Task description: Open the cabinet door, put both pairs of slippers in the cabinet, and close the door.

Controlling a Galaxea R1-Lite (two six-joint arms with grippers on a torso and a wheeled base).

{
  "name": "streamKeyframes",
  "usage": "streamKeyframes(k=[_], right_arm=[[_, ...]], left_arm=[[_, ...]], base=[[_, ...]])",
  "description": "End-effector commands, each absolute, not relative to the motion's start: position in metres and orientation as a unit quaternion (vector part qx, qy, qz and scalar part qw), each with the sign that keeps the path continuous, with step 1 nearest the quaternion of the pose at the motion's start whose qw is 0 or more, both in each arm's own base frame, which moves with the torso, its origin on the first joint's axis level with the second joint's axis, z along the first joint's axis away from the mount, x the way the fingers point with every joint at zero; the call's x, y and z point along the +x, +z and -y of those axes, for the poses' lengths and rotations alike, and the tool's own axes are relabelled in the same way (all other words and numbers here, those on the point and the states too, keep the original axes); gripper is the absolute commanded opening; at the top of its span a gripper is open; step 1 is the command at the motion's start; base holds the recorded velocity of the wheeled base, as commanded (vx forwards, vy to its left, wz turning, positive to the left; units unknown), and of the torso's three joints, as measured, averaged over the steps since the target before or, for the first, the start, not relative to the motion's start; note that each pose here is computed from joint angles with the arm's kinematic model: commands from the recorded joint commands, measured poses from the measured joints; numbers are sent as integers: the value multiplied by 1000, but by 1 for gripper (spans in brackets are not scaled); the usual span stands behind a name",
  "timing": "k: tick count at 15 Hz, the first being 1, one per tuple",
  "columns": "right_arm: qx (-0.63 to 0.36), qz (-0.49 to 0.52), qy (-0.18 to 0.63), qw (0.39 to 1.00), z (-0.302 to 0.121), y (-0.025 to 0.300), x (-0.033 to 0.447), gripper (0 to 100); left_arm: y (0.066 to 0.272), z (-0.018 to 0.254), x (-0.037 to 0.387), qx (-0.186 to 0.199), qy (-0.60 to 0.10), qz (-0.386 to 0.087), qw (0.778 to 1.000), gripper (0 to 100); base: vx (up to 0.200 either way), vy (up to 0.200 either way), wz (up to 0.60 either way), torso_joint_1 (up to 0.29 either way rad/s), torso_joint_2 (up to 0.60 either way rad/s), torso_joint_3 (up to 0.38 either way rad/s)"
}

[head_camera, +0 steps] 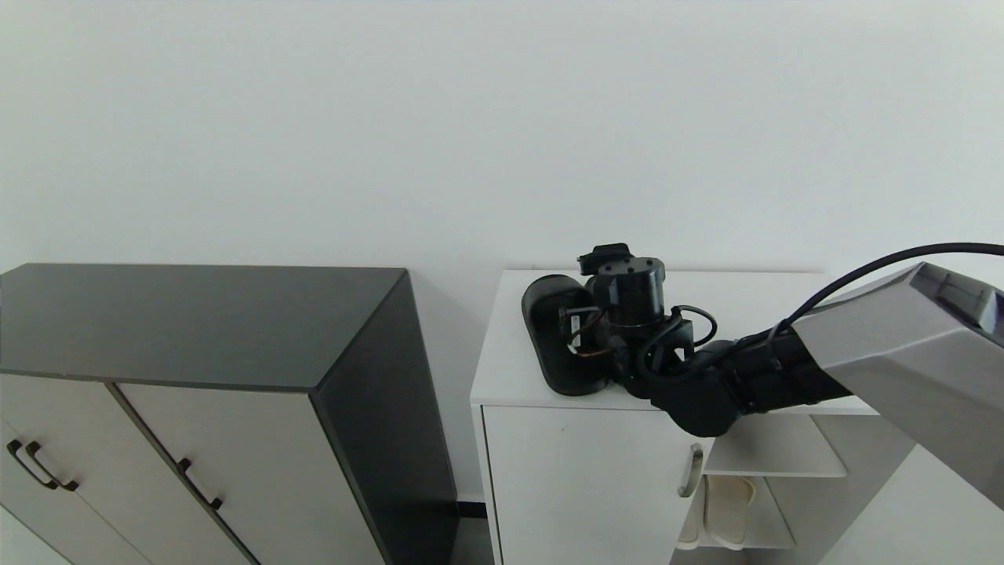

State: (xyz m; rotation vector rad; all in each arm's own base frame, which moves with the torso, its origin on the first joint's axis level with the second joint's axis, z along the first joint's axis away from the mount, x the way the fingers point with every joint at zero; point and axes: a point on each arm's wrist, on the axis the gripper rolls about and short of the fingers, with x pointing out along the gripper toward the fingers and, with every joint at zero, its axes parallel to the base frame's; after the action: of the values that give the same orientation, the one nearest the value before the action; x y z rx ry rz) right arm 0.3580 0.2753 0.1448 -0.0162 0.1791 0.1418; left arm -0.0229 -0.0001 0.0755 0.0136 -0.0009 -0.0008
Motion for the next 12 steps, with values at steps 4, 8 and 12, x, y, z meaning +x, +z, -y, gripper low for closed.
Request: streamKeyframes(k=[4,8,12], right_arm=[[-9,-91,67,994,-280,139,371,0],[1,-77,89,993,-274,173,334,0],[-14,-94,142,985,-254,188,252,0]], left_arm=[[75,0,-23,6,1,0,1000,0],[75,0,-23,6,1,0,1000,0],[75,0,-23,7,-1,0,1000,0]], base=[[0,0,0,0,0,0],[0,0,0,0,0,0],[0,0,0,0,0,0]])
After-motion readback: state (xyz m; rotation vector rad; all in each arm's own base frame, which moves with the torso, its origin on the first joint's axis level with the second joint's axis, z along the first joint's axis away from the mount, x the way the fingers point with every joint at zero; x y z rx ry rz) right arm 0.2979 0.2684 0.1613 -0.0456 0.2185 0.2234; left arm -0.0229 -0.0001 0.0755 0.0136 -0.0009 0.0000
